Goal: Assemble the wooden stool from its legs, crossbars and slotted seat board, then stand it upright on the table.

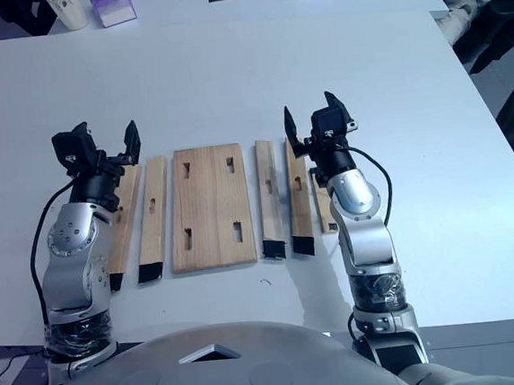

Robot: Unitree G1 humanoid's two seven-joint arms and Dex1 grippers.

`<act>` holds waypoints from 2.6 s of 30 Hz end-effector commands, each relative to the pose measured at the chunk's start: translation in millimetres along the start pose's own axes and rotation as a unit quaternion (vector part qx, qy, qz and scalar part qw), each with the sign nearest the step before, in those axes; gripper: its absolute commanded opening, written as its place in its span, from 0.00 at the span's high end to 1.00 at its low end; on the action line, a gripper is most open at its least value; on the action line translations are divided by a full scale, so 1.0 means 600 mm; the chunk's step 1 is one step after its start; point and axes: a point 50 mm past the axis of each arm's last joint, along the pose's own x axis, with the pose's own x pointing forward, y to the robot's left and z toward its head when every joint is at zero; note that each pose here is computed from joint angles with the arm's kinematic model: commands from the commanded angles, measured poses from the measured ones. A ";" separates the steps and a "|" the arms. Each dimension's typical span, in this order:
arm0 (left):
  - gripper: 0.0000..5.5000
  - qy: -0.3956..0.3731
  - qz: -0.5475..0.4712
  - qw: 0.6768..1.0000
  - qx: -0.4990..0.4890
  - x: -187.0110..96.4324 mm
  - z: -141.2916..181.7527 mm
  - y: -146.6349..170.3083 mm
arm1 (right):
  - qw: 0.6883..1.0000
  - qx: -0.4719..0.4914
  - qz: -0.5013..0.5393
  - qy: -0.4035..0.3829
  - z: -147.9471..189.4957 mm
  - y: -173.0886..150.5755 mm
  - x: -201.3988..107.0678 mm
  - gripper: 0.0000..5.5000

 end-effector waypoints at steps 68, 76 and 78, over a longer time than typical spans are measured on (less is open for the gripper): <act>0.21 0.313 -0.120 0.939 0.077 -0.084 -0.003 0.150 | 0.990 0.010 -0.137 0.033 -0.003 -0.017 -0.094 0.27; 0.29 0.332 -0.109 0.933 0.079 -0.097 -0.031 0.162 | 0.991 0.007 -0.132 0.035 -0.002 -0.020 -0.094 0.27; 0.29 0.336 -0.123 0.930 0.080 -0.097 -0.037 0.159 | 0.991 0.007 -0.131 0.036 -0.002 -0.018 -0.094 0.27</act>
